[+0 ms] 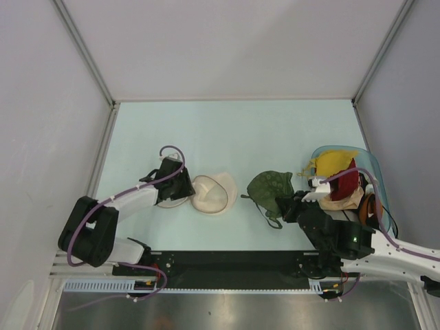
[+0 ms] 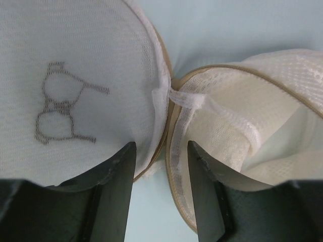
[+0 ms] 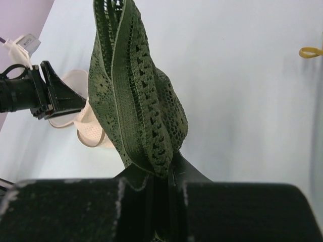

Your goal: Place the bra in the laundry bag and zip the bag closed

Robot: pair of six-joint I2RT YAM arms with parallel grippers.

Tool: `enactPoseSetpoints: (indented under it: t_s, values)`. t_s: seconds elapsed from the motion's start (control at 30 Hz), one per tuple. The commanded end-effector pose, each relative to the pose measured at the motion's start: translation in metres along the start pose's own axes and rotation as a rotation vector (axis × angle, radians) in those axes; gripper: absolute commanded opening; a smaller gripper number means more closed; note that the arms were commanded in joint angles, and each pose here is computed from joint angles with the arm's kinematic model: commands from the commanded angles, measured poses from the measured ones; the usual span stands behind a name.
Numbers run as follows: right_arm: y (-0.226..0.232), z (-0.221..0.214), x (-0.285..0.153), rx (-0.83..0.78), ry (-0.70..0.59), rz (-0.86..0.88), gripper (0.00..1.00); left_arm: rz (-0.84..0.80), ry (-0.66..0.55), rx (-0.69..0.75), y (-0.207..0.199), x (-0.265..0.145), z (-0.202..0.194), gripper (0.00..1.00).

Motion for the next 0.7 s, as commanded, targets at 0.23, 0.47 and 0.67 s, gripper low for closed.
enactPoseSetpoints:
  t_s: [0.23,0.47,0.67]
  values:
    - [0.03,0.035,0.003,-0.035,-0.056,0.113,0.0,-0.001,-0.013,-0.032,-0.002,0.022,0.003,0.16]
    - [0.067,0.058,0.012,-0.106,-0.049,0.264,0.0,0.041,-0.075,0.019,-0.009,-0.004,0.01,0.0]
    - [0.1,0.075,0.021,-0.151,-0.023,0.36,0.0,-0.088,-0.129,0.026,-0.021,-0.05,0.006,0.0]
Point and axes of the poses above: each gripper's point midway between its finger pads, its own x axis out along the fingers, its own y axis along the line the jaws close on, z = x × y, the point moved 9 cm from there along -x, back along the fingers, and after that the axes turned 15 degrees about -x, right-handed, at the moved point
